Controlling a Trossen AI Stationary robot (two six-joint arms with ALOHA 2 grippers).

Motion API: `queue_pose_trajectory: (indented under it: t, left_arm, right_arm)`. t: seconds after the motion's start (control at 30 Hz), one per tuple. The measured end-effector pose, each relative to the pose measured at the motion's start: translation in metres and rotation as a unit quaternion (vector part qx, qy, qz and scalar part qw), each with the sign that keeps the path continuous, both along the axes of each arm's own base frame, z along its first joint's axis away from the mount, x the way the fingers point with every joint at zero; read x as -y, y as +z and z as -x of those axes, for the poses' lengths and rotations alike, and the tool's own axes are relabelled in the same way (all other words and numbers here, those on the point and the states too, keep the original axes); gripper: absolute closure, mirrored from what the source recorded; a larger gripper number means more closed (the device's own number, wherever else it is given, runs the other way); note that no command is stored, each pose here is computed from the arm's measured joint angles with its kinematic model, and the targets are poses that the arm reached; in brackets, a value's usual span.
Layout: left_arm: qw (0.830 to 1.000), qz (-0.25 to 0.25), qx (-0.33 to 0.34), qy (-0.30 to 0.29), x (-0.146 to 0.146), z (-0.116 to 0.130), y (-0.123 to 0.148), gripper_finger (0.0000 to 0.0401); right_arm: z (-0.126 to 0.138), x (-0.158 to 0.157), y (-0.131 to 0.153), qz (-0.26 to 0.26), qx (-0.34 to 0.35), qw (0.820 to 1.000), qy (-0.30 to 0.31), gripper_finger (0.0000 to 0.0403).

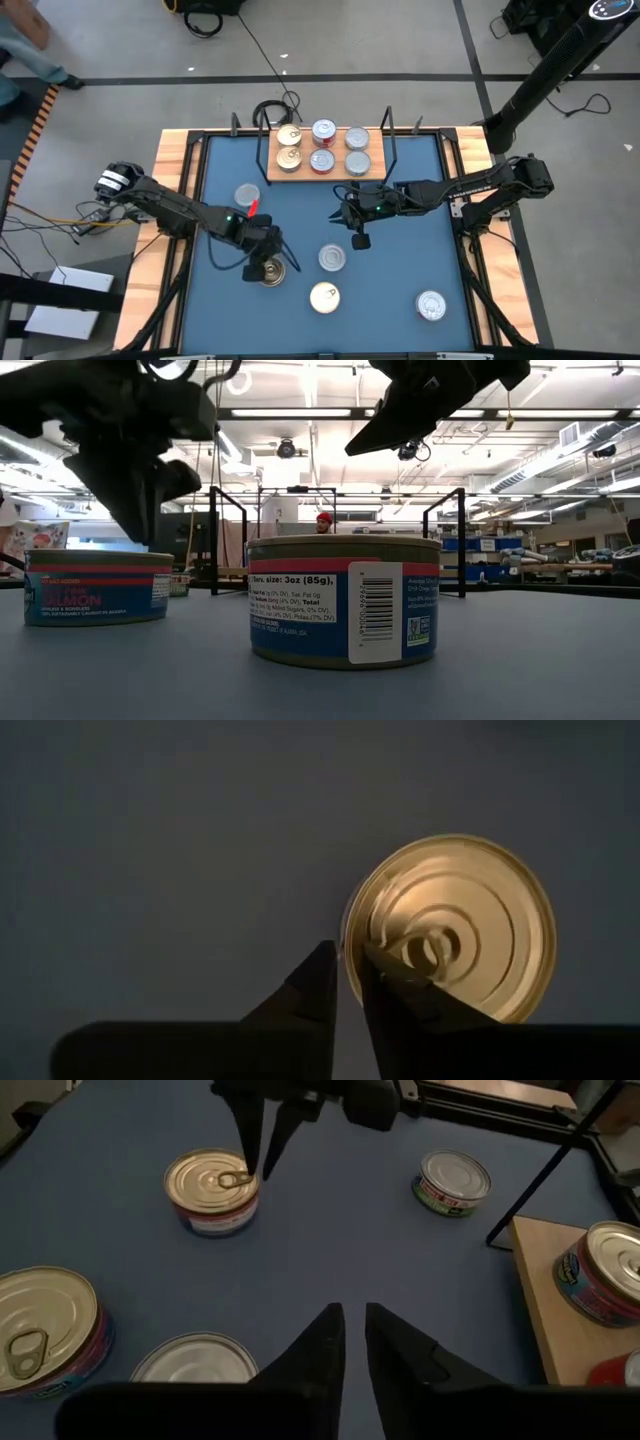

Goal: Stack canned seafood by type on shelf
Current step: Stack the left blue tuna can on the top blue tuna can on the shelf

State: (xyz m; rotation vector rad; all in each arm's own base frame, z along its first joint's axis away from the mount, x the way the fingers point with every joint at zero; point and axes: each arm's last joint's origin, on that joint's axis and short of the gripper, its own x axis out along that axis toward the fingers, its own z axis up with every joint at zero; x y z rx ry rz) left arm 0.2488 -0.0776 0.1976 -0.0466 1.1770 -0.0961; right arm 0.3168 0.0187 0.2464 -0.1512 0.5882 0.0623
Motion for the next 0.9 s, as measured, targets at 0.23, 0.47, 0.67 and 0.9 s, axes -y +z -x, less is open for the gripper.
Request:
queue_pose_trajectory:
  t: [0.23, 0.47, 0.67, 0.9]
  left_arm:
    - [1.0, 0.026, -0.006, 0.005, -0.008, 0.001, -0.009, 0.0346]
    - [0.999, 0.031, -0.008, 0.026, -0.013, 0.003, -0.017, 0.035]
    - [0.999, 0.021, -0.009, 0.036, -0.015, 0.003, -0.018, 0.0369]
    - [0.998, 0.017, -0.008, 0.052, -0.022, 0.001, -0.018, 0.0397]
  right_arm:
    - [0.0, 0.0, 0.0, 0.002, 0.002, 1.0, 0.001, 0.0346]
    - [0.0, 0.0, 0.0, 0.003, 0.002, 1.0, 0.002, 0.035]
    - [0.0, 0.0, 0.0, 0.003, 0.002, 1.0, 0.002, 0.0349]
    - [0.0, 0.0, 0.0, 0.003, 0.002, 1.0, 0.002, 0.0352]
